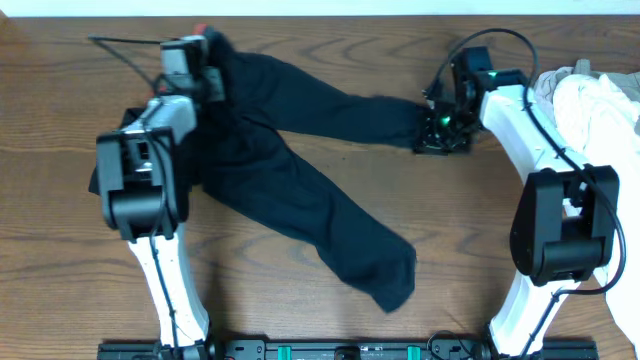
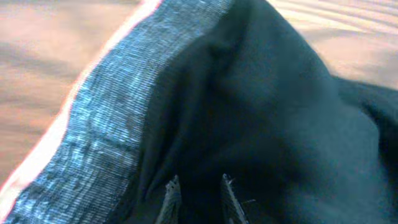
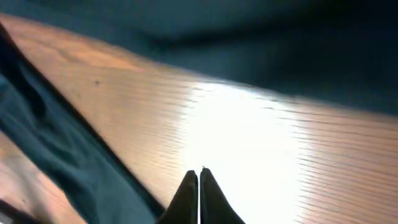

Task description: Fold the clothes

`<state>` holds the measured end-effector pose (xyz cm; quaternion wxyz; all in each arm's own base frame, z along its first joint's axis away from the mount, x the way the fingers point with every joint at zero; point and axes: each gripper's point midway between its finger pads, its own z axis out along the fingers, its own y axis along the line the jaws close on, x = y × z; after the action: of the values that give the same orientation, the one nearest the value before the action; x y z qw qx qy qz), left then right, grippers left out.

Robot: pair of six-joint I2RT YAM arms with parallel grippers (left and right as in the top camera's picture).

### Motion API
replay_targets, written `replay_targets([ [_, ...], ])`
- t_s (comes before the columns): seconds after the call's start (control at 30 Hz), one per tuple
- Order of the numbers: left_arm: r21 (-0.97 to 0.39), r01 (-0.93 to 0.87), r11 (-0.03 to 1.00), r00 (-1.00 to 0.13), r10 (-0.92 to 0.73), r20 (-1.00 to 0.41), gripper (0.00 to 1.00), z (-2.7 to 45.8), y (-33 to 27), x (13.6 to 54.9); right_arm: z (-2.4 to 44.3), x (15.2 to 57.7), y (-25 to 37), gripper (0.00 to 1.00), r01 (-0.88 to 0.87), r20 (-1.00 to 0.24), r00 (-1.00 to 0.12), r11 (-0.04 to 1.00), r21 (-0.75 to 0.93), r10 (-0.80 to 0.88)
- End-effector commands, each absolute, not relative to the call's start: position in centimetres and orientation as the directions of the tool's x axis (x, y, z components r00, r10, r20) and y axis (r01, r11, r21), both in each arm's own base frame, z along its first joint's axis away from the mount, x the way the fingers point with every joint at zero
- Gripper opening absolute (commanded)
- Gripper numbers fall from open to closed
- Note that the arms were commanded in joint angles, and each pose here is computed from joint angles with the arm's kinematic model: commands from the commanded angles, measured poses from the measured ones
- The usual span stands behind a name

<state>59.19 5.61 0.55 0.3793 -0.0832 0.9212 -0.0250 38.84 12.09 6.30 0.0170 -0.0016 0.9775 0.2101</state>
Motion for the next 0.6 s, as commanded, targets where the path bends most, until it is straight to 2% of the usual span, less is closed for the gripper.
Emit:
replay_targets([
  [0.0, -0.139, -0.167, 0.976, -0.748, -0.217, -0.627, 0.31, -2.2, 6.2, 58.3, 7.7, 37.3, 15.6, 0.04, -0.179, -0.076, -0.984, 0.870, 0.460, -0.162],
  [0.1, -0.129, -0.153, 0.980, -0.751, -0.200, -0.630, 0.43, -0.9, 6.2, 58.6, 7.1, 35.0, 16.1, 0.07, -0.274, -0.033, -0.958, 0.878, 0.393, -0.284],
  [0.23, -0.129, -0.150, 0.980, -0.734, -0.198, -0.650, 0.56, 1.7, 6.3, 59.2, 7.0, 31.9, 17.1, 0.08, -0.441, 0.002, -0.879, 0.813, 0.380, -0.477],
  [0.37, -0.117, -0.134, 0.984, -0.713, -0.177, -0.678, 0.64, 5.3, 6.5, 59.5, 5.8, 30.4, 16.2, 0.08, -0.486, 0.076, -0.848, 0.828, 0.282, -0.524],
  [0.57, -0.099, -0.113, 0.989, -0.663, -0.149, -0.733, 0.72, 12.7, 6.5, 58.5, 2.6, 27.2, 16.6, 0.07, -0.495, 0.136, -0.821, 0.811, 0.312, -0.554],
])
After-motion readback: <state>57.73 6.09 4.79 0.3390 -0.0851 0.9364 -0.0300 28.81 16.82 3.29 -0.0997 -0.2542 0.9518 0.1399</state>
